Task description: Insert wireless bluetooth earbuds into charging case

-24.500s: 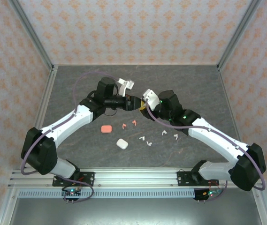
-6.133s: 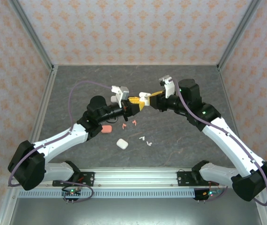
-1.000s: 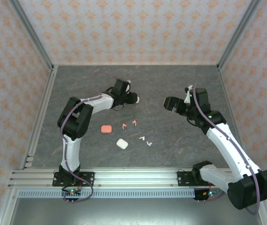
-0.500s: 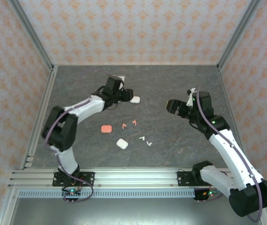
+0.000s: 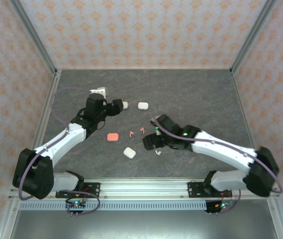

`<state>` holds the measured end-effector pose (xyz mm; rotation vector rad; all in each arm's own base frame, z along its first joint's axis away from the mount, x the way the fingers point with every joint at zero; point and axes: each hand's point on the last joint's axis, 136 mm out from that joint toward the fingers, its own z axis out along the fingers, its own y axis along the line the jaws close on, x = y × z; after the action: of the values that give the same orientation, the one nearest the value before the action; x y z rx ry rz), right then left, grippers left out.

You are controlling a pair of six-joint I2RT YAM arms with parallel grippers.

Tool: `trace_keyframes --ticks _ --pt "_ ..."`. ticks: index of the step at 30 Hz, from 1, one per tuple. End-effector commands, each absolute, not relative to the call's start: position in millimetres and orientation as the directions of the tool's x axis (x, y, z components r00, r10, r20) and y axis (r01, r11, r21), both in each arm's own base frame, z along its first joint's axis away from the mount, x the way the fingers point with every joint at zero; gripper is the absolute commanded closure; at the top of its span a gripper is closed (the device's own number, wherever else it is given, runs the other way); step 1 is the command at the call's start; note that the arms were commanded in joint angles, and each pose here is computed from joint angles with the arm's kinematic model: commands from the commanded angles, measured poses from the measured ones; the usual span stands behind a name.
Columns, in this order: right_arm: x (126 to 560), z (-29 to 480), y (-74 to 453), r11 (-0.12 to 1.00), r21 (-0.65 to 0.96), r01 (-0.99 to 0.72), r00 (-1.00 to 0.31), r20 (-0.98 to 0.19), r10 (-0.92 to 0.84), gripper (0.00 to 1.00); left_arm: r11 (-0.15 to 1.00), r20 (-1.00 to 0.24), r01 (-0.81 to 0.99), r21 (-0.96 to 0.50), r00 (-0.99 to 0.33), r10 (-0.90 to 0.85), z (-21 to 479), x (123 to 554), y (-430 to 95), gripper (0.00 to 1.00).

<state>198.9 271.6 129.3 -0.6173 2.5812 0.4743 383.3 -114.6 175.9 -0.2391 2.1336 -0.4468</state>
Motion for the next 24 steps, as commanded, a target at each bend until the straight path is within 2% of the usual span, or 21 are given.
trace_keyframes --ticks 1,8,14,24 --pt "191 116 286 0.806 0.061 -0.588 -0.745 -0.428 -0.511 0.12 0.871 -0.724 -0.052 -0.489 -0.532 -0.438 180 381 -102 0.18" --pt "169 81 327 0.687 -0.01 -0.726 -0.647 -0.328 -0.689 0.12 0.796 -0.63 -0.157 -0.585 -0.531 -0.567 164 376 -76 0.14" --pt "164 59 349 0.622 -0.048 -0.782 -0.592 -0.253 -0.765 0.17 0.778 -0.597 -0.219 -0.589 -0.53 -0.601 154 367 -56 0.14" --pt "177 32 354 0.595 -0.145 -0.791 -0.579 -0.139 -0.803 0.2 0.779 -0.6 -0.238 -0.58 -0.521 -0.607 160 357 -47 0.13"
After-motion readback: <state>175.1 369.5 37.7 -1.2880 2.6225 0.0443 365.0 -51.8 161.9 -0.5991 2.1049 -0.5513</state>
